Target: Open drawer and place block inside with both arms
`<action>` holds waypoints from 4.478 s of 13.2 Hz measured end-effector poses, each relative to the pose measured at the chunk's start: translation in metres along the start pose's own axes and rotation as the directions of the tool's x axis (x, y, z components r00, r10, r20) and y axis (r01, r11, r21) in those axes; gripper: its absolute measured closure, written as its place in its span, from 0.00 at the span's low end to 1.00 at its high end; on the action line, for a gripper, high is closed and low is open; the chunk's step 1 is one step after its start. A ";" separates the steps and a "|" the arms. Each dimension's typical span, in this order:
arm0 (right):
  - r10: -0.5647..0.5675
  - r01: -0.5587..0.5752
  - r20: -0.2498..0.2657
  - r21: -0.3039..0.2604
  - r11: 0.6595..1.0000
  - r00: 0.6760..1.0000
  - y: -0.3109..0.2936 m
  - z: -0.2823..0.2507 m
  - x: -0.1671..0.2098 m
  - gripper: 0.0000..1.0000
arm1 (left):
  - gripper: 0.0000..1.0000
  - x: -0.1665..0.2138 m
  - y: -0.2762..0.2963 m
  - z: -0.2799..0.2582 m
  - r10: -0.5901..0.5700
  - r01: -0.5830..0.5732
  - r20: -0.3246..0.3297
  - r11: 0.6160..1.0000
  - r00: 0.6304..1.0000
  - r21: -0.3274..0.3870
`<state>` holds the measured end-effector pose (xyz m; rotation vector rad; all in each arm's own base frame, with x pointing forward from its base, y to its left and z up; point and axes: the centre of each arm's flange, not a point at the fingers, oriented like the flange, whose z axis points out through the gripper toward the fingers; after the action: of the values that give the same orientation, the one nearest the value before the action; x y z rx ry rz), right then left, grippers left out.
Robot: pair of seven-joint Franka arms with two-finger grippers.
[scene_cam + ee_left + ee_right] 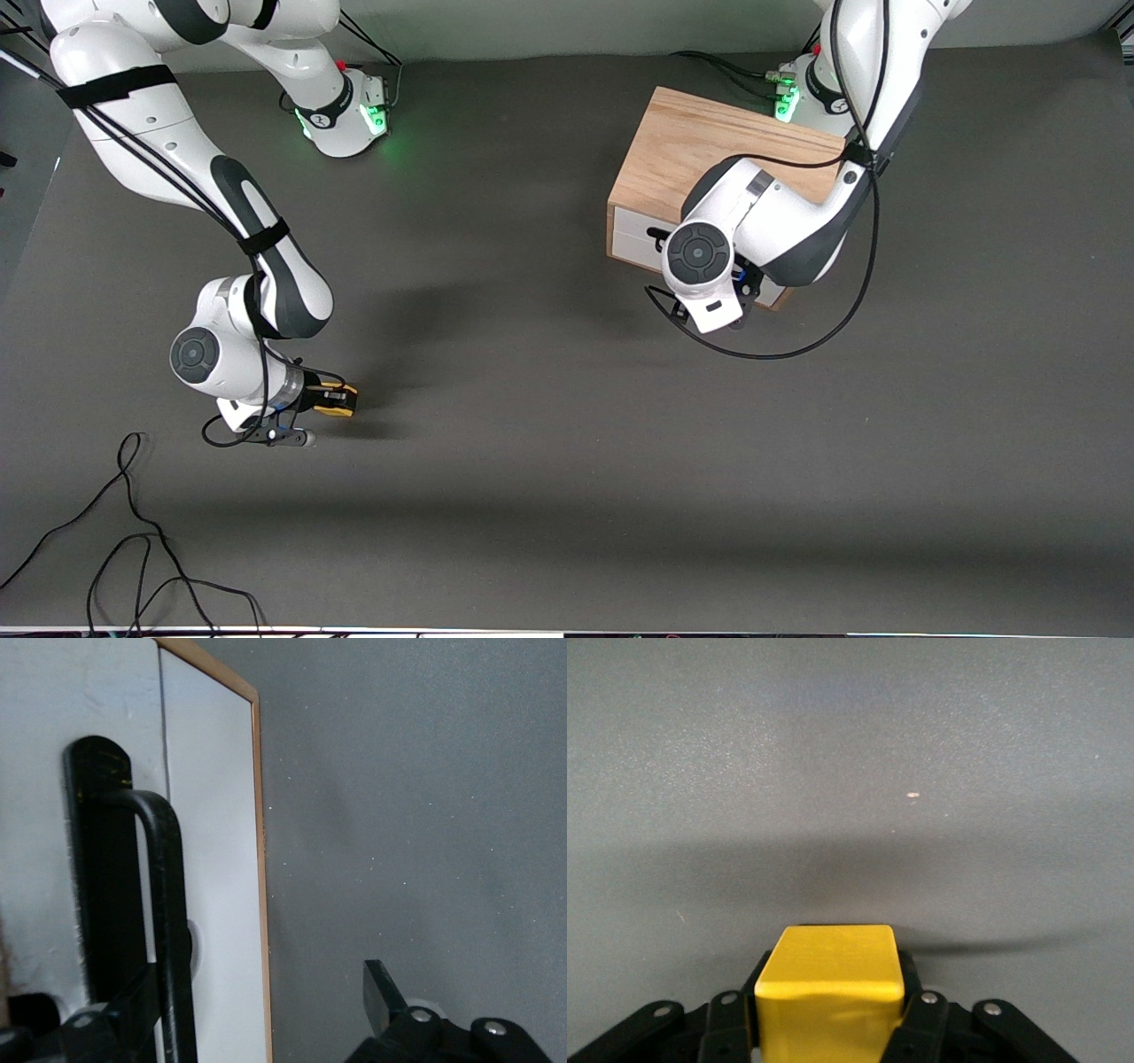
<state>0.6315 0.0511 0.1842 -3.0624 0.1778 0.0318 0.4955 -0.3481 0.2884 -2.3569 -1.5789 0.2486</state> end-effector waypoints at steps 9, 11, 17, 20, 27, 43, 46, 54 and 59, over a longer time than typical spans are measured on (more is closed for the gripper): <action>-0.035 0.036 0.036 -0.017 0.999 0.999 -0.024 -0.165 0.005 0.44 | 0.00 0.001 0.014 -0.005 0.008 -0.008 -0.004 0.998 1.000 -0.057; -0.042 0.044 0.041 -0.029 0.999 0.998 -0.027 -0.241 -0.015 0.44 | 0.00 0.002 0.024 -0.010 0.008 -0.008 0.000 0.997 1.000 -0.075; -0.054 0.055 0.018 -0.048 0.997 0.998 -0.030 -0.383 -0.075 0.44 | 0.00 0.008 0.065 -0.031 -0.001 0.008 0.044 0.987 0.999 -0.160; -0.052 0.053 0.030 -0.051 0.997 0.998 -0.029 -0.392 -0.079 0.44 | 0.00 0.007 0.072 -0.038 0.000 0.013 0.063 0.977 0.998 -0.213; -0.048 0.050 0.043 -0.052 0.997 0.998 -0.027 -0.385 -0.075 0.44 | 0.00 0.012 0.082 -0.045 -0.003 0.029 0.086 0.956 0.996 -0.292; 0.138 -0.137 0.046 -0.027 0.990 0.989 -0.227 -0.357 -0.096 0.44 | 0.00 0.059 0.086 -0.161 0.032 -0.043 -0.031 0.868 0.999 -0.496; 0.195 -0.193 0.052 -0.027 0.981 0.980 -0.267 -0.343 -0.097 0.44 | 0.00 0.135 0.044 -0.213 0.137 -0.162 -0.088 0.887 0.987 -0.432; 0.234 -0.232 0.064 -0.031 0.972 0.970 -0.394 -0.284 -0.130 0.44 | 0.00 0.330 -0.096 -0.277 0.536 -0.543 -0.121 0.771 0.836 -0.333; 0.188 -0.188 0.054 0.009 0.982 0.981 -0.474 -0.231 -0.167 0.44 | 0.00 0.373 -0.156 -0.255 0.743 -0.758 -0.179 0.592 0.645 -0.273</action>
<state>0.5244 0.5230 0.4528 -3.0157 0.4615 0.1218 0.5798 0.0142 0.5882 -3.1560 -0.4972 0.0958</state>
